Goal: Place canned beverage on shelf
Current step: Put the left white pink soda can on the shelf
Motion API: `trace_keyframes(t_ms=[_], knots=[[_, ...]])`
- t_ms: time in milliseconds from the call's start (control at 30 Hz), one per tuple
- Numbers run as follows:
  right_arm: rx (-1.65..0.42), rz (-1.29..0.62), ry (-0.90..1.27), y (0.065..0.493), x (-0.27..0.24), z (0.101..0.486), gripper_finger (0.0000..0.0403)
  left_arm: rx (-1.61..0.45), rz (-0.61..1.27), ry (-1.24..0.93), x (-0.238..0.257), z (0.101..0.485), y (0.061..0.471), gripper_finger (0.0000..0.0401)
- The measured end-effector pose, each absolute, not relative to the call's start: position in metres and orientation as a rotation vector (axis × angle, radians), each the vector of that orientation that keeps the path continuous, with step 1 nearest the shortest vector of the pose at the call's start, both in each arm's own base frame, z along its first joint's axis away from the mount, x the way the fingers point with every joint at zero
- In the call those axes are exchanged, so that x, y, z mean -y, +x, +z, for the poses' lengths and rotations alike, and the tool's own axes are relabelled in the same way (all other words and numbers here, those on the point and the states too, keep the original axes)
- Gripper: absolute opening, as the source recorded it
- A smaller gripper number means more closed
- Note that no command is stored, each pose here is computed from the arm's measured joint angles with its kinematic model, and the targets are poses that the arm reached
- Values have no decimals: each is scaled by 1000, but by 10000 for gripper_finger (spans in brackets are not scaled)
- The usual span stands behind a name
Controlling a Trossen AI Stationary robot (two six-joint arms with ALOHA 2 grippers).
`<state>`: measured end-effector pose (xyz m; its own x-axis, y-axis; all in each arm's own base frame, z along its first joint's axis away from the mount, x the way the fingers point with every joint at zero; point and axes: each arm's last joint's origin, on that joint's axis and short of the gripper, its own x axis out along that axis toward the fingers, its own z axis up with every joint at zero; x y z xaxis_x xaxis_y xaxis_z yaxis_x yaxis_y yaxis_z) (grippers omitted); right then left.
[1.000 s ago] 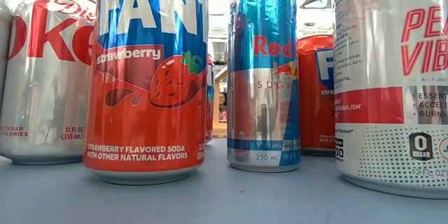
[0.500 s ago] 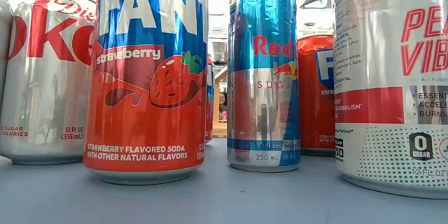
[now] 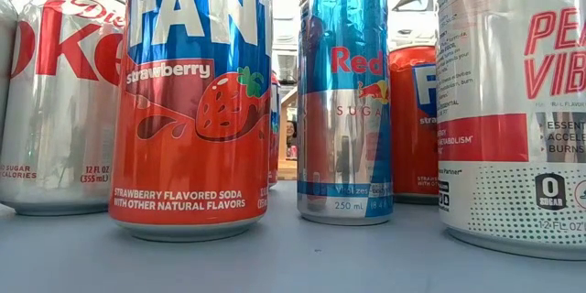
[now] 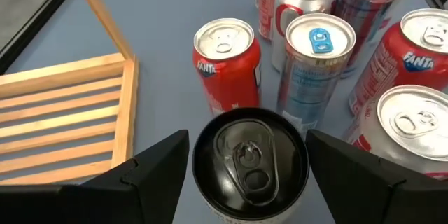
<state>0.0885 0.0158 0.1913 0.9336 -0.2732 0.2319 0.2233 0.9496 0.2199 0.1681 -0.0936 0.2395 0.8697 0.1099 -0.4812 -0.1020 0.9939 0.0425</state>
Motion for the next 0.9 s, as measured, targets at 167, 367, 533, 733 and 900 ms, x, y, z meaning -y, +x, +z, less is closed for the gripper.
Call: trace_keyframes(t_ms=[167, 367, 533, 733, 900], knots=[[263, -255, 192, 89, -16, 191, 274, -516, 119, 1, 93, 232, 167, 275], [263, -255, 193, 89, -16, 191, 274, -521, 98, 1, 93, 232, 167, 275], [263, -255, 193, 89, -16, 191, 274, -531, 84, -19, 94, 231, 167, 270], [263, -255, 193, 89, -16, 191, 274, -544, 84, -26, 93, 230, 166, 259], [263, -255, 194, 89, -16, 191, 274, -561, 98, -42, 93, 228, 165, 258]])
